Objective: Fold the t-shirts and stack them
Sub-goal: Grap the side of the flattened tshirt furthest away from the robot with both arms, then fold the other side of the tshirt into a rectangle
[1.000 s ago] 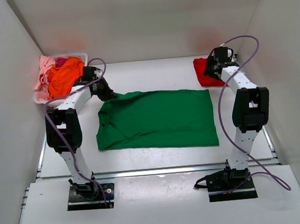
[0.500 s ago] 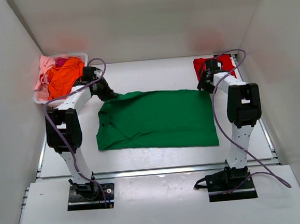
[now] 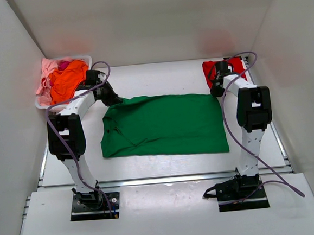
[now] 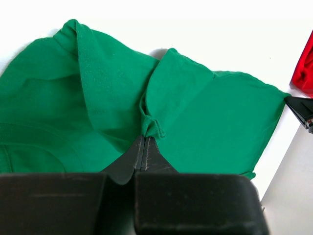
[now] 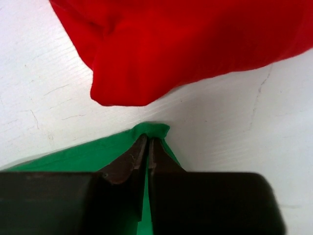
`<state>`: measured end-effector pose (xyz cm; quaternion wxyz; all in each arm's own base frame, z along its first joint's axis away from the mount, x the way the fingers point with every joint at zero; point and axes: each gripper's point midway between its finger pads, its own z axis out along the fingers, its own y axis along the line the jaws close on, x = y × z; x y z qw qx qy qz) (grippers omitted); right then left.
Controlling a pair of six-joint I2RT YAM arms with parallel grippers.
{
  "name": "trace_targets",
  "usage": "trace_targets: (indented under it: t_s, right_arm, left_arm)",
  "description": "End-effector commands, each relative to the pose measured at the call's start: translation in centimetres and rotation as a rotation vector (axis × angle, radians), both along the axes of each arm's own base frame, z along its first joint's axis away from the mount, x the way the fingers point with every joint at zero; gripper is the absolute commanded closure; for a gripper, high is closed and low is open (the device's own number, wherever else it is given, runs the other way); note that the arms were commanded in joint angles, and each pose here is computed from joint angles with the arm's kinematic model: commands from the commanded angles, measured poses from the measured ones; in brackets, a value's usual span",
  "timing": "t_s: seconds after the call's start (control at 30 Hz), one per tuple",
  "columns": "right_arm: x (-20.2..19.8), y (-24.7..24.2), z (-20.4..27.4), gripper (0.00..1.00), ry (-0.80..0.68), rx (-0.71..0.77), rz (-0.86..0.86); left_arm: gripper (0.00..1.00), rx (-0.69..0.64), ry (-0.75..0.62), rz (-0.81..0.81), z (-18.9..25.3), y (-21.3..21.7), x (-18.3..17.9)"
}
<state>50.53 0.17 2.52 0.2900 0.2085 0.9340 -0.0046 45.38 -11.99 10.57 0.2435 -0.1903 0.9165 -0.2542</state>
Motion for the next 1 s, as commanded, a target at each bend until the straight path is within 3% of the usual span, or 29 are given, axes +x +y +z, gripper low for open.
trace_targets:
  t_s: [0.0,0.2,0.37,0.6,0.97]
  right_arm:
    - [0.4,-0.6,0.3,1.0,-0.01,0.002,-0.005]
    - [1.6,-0.1,4.1,1.0,-0.114,0.009,0.069]
    - [1.3,-0.3,5.8,1.0,-0.168,0.076,0.142]
    - [-2.8,0.3,5.7,1.0,-0.164,0.117,0.2]
    - [-9.9,2.9,7.5,1.0,-0.174,0.147,0.254]
  left_arm:
    - [1.0,-0.016,-0.056,-0.008,2.1,-0.2,0.3]
    - [1.0,-0.011,-0.068,0.009,4.1,0.6,-0.7]
    - [1.0,-0.011,-0.011,0.023,4.2,1.1,-4.5]
    - [1.0,-0.046,0.06,0.032,2.5,0.7,-11.2]
    - [1.0,-0.037,0.076,0.089,1.4,2.7,-14.5]
